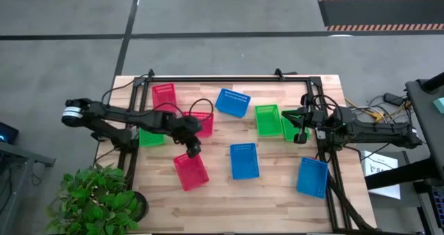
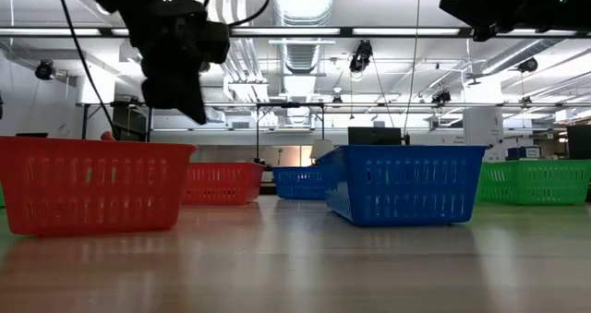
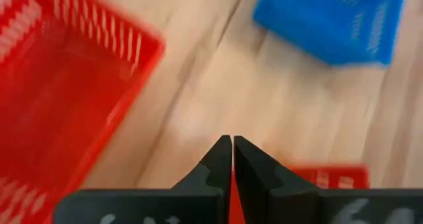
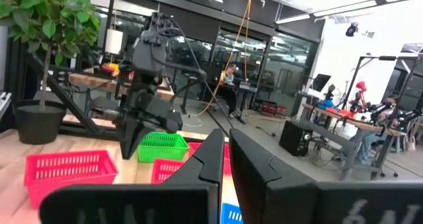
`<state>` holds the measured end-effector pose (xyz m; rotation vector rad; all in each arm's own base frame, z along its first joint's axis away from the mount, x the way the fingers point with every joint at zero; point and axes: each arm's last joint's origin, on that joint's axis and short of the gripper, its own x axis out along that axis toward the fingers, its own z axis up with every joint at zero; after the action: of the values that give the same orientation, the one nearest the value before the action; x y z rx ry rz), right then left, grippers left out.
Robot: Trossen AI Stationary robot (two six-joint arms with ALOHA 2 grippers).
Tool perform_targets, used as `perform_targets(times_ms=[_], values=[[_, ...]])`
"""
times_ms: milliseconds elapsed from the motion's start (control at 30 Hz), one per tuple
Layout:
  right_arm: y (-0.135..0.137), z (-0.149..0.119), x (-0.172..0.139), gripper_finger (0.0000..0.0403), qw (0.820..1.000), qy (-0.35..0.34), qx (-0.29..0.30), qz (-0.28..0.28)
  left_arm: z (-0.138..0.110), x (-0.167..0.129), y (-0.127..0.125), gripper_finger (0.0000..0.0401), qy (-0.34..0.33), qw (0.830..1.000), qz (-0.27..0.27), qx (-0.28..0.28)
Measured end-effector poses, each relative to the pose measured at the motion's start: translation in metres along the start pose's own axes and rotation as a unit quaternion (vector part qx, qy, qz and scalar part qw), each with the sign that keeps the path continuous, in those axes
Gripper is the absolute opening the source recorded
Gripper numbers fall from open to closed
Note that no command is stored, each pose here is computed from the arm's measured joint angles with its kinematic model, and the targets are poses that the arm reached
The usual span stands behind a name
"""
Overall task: Stack baskets by color
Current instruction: Stack the middle red bin on top of the bottom red bin
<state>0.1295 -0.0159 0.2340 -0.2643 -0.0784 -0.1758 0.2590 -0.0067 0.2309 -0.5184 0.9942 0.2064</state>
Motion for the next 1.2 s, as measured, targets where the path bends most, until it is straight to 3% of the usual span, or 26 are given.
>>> perform_targets(times_ms=[100,267,433,500,600,733,833,1067,1200], values=[[0.000,-0.001,0.000,0.0018,1.000,0.004,0.000,0.001,0.004,-0.009,-0.010,0.0000,0.023,1.000,0.004,0.006],[0.001,-0.002,0.000,0.0018,1.000,0.012,-0.001,0.003,0.014,-0.015,-0.019,0.0000,0.014,0.998,-0.005,0.069],[0.001,-0.003,0.000,0.0018,1.000,0.014,-0.001,0.004,0.026,-0.011,-0.021,0.0000,-0.046,0.995,0.033,0.077],[0.001,-0.003,0.000,0.0018,1.000,0.014,-0.001,0.004,0.031,-0.004,-0.019,0.0000,-0.070,0.995,0.058,0.047],[0.001,-0.003,0.000,0.0018,1.000,0.015,-0.001,0.004,0.040,0.006,-0.010,0.0000,-0.079,0.991,0.077,-0.075],[0.001,-0.003,0.000,0.0018,1.000,0.016,-0.002,0.004,0.053,0.015,-0.006,0.0000,-0.052,0.978,0.040,-0.197],[0.001,-0.003,0.000,0.0018,1.000,0.016,-0.002,0.004,0.063,0.019,-0.006,0.0000,-0.036,0.975,0.018,-0.218],[0.002,-0.007,0.001,0.0018,0.999,0.035,-0.013,0.009,0.080,0.024,0.008,0.0001,-0.038,0.967,0.036,-0.250],[0.003,-0.010,0.001,0.0018,0.999,0.046,-0.024,0.013,0.081,0.024,0.015,0.0026,-0.021,0.965,0.018,-0.262]])
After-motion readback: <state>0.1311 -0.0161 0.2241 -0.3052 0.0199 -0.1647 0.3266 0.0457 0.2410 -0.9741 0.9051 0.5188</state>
